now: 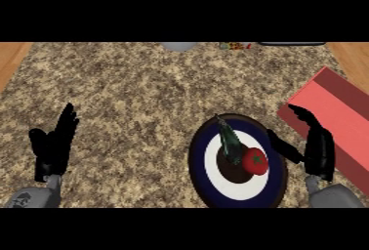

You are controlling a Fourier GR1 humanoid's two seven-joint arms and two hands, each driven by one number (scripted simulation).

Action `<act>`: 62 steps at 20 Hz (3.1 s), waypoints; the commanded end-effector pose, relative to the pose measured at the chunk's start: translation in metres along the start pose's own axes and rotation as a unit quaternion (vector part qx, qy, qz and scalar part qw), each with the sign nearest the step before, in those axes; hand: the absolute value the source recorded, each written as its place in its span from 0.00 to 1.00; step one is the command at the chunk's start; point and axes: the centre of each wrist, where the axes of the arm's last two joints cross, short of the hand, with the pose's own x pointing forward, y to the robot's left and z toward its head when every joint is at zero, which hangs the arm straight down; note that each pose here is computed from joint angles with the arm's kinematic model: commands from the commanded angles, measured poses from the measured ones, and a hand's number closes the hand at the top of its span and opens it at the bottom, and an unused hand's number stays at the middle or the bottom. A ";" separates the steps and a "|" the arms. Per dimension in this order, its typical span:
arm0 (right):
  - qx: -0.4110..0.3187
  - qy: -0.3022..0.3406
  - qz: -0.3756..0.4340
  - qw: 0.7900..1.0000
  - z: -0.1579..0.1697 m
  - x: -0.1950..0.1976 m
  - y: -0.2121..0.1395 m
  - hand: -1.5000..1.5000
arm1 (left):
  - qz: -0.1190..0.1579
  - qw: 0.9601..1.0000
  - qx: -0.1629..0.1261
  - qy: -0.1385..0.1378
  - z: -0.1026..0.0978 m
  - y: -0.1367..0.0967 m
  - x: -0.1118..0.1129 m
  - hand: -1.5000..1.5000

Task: Pick the eggplant from the plate and place it in the cardboard box

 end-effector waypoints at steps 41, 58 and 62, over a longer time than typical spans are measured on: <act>0.251 0.270 0.281 0.886 -0.004 0.214 0.065 0.00 | 0.017 1.000 -0.009 -0.001 0.000 -0.026 0.000 0.50; 0.236 0.321 0.316 0.861 -0.010 0.191 0.095 0.00 | 0.010 1.000 0.005 -0.016 -0.009 -0.025 0.000 0.50; 0.239 0.319 0.320 0.860 -0.017 0.191 0.094 0.00 | 0.015 1.000 0.001 -0.007 -0.001 -0.017 -0.015 0.50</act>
